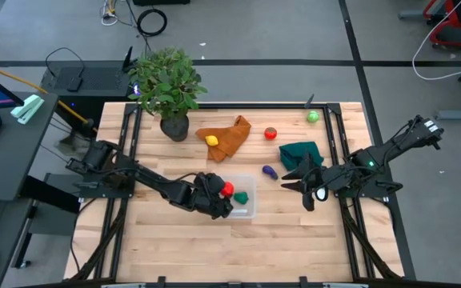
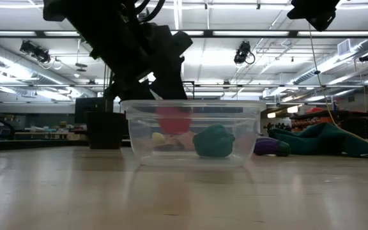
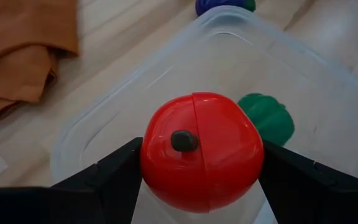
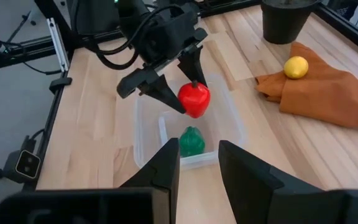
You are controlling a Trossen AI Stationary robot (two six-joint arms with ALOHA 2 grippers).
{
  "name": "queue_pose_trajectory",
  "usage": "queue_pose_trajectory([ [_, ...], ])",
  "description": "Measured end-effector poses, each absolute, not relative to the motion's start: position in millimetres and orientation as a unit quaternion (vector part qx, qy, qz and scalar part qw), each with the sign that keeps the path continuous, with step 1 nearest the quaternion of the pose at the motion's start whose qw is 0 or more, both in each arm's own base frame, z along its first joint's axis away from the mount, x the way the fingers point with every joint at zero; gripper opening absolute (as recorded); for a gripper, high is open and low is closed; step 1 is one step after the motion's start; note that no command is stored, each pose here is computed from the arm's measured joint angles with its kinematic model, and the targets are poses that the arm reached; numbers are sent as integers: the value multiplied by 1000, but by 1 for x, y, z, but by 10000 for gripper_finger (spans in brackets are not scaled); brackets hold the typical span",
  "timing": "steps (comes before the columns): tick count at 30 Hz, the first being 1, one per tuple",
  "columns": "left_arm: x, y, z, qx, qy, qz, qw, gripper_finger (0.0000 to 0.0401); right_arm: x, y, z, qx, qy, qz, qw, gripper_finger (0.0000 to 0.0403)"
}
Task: Pick and placing Produce into tupperware
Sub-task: Put the red apple into the transparent bin
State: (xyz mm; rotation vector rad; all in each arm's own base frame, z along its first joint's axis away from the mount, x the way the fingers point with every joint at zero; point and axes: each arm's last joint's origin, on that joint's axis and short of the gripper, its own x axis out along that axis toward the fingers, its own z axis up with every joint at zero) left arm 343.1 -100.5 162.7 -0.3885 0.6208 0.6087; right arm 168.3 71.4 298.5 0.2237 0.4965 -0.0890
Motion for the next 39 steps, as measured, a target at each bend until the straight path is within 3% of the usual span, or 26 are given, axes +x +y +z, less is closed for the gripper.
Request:
queue_pose_trajectory([
  [28, 348, -92, 161, -186, 301, 292, 888, 287, 168, 71, 299, 110, 245, -43, 962, 77],
  [39, 349, -92, 162, -191, 294, 290, 891, 325, 168, 71, 299, 109, 245, -43, 962, 77],
])
